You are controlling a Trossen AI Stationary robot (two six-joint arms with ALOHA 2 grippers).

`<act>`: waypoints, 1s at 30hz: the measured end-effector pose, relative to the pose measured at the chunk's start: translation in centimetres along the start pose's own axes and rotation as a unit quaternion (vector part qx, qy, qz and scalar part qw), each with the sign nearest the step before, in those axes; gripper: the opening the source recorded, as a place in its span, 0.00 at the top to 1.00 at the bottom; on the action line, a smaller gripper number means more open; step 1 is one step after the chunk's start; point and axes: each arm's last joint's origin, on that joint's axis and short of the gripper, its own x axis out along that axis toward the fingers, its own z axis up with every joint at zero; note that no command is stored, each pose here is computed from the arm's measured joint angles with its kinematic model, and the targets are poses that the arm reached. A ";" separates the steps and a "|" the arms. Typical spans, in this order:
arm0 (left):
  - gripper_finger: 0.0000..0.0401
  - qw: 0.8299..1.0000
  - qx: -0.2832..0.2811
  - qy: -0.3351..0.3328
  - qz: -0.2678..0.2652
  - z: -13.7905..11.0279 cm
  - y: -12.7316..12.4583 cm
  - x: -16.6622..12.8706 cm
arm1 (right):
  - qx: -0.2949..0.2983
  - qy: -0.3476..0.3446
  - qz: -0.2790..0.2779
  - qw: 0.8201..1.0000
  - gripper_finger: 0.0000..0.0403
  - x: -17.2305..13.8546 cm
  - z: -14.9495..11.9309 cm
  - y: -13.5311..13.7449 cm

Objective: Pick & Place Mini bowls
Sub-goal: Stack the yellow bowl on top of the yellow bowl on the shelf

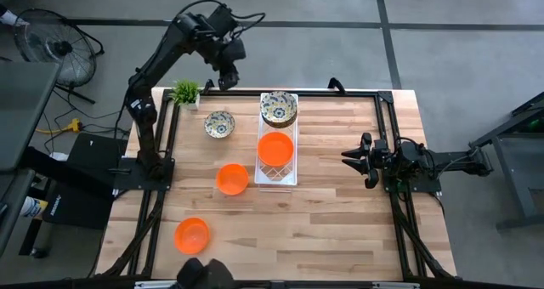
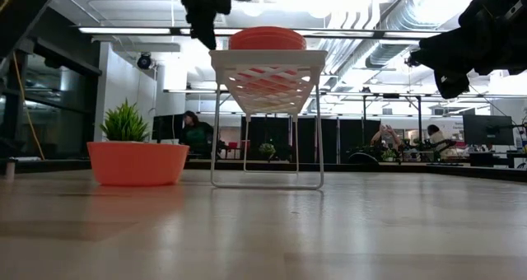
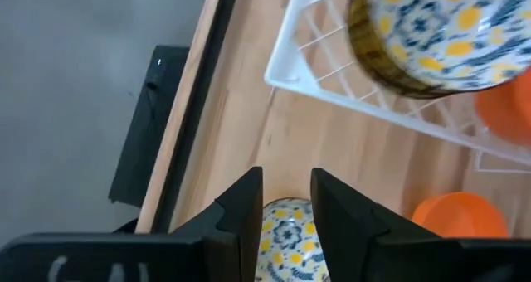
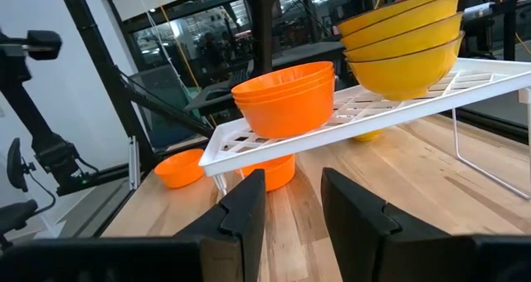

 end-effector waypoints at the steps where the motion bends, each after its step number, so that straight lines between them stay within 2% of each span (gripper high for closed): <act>1: 0.75 1.000 -0.004 0.003 0.005 -0.2 0.4 0.0 | 0.000 0.000 0.000 1.000 0.73 0.0 0.0 0.0; 5: 0.75 0.999 -0.021 0.006 0.024 -0.9 1.9 -0.4 | 0.000 0.000 0.000 1.000 0.73 0.0 0.0 0.0; 9: 0.75 0.999 -0.003 0.027 0.021 -1.4 2.9 0.7 | 0.000 0.000 0.000 1.000 0.73 0.0 0.0 0.0; 17: 0.75 0.987 0.047 0.139 -0.064 -4.2 3.3 7.7 | 0.000 0.000 0.000 1.000 0.73 0.0 0.0 0.0; 24: 0.75 0.985 0.026 0.154 -0.066 -6.9 4.4 13.9 | 0.000 0.000 0.000 1.000 0.73 0.0 0.0 0.0; 30: 0.75 0.977 0.106 0.169 -0.074 -8.4 4.5 15.8 | 0.000 0.000 0.000 1.000 0.73 0.0 0.0 0.0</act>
